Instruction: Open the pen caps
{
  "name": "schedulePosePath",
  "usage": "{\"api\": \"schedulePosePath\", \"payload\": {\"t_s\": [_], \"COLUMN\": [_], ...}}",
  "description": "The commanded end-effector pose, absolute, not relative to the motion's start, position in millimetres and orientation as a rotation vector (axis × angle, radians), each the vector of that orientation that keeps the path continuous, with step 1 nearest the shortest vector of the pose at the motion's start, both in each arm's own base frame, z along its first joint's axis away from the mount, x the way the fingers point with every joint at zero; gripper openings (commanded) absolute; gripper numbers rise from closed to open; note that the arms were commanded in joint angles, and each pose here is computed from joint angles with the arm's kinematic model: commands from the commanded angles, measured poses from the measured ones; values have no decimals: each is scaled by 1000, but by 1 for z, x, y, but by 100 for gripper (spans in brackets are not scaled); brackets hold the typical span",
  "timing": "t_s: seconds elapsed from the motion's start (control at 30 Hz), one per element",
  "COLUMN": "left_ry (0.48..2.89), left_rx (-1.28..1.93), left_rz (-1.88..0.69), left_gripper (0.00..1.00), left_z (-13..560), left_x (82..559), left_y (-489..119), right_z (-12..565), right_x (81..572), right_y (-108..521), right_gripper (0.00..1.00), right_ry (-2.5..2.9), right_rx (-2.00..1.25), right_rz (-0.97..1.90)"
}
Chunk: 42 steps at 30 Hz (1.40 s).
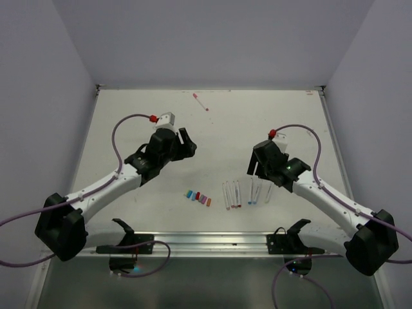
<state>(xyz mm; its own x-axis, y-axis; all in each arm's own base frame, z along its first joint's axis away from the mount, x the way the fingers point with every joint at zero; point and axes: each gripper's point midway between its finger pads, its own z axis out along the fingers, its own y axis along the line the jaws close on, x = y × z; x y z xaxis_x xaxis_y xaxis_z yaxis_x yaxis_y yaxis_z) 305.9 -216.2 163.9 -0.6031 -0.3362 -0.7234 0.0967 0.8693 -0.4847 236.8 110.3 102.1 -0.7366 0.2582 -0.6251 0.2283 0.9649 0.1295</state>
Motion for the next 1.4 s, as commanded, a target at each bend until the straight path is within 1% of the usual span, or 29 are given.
{"api": "schedulePosePath", "payload": {"t_s": [0.0,0.03,0.07,0.1,0.13,0.17,0.2,0.23,0.27,0.4,0.43,0.47,0.6,0.67,0.83,1.0,1.03,1.07,1.2,1.37], "left_ry": [2144,2183,2149,2211,2229,2234,2257,2214,2249,2253,2220,2236,2183,2161,2064,2041,2022,2034,2027,1995], "left_rx": [-256,-292,-326,-326,-330,-327,-328,-337,-311,-308,-315,-318,-356,-340,-290,-97,-76,-54,-56,-81], "left_rz": [-464,-367,-356,-268,-184,-151,-97,-121,-74,-32,-56,-28,-15,-14,-32,-57,-63,-31,4,28], "left_gripper": [71,71,71,71,73,76,76,77,77,77,77,78,79,91,98,100,100,100,100,100], "left_z": [162,153,175,150,144,141,136,155,132,120,133,117,116,116,126,121,127,114,100,96], "left_x": [339,346,365,377,385,407,415,436,447,488,502,509,542,553,579,601,607,611,625,637], "left_y": [-213,-203,-209,-212,-207,-219,-217,-228,-232,-246,-253,-253,-246,-246,-252,-273,-276,-275,-266,-252], "right_z": [136,145,147,148,149,147,143,140,138,126,128,128,124,126,125,120,118,118,115,112], "right_x": [263,267,269,270,271,270,268,268,266,257,256,256,249,247,240,234,232,232,229,227], "right_y": [115,119,121,124,124,125,125,124,123,121,121,123,125,124,118,118,118,117,114,113], "right_gripper": [76,76,75,75,75,75,75,75,75,75,75,75,75,75,75,74,74,74,74,74], "right_ry": [2354,2337,2332,2334,2334,2336,2347,2350,2357,2387,2381,2374,2361,2353,2348,2348,2351,2353,2357,2345], "right_rx": [245,241,235,224,220,215,208,204,198,185,185,188,187,184,184,195,191,192,193,192], "right_rz": [22,45,52,66,70,76,75,68,58,60,75,96,155,165,163,192,192,189,179,193]}}
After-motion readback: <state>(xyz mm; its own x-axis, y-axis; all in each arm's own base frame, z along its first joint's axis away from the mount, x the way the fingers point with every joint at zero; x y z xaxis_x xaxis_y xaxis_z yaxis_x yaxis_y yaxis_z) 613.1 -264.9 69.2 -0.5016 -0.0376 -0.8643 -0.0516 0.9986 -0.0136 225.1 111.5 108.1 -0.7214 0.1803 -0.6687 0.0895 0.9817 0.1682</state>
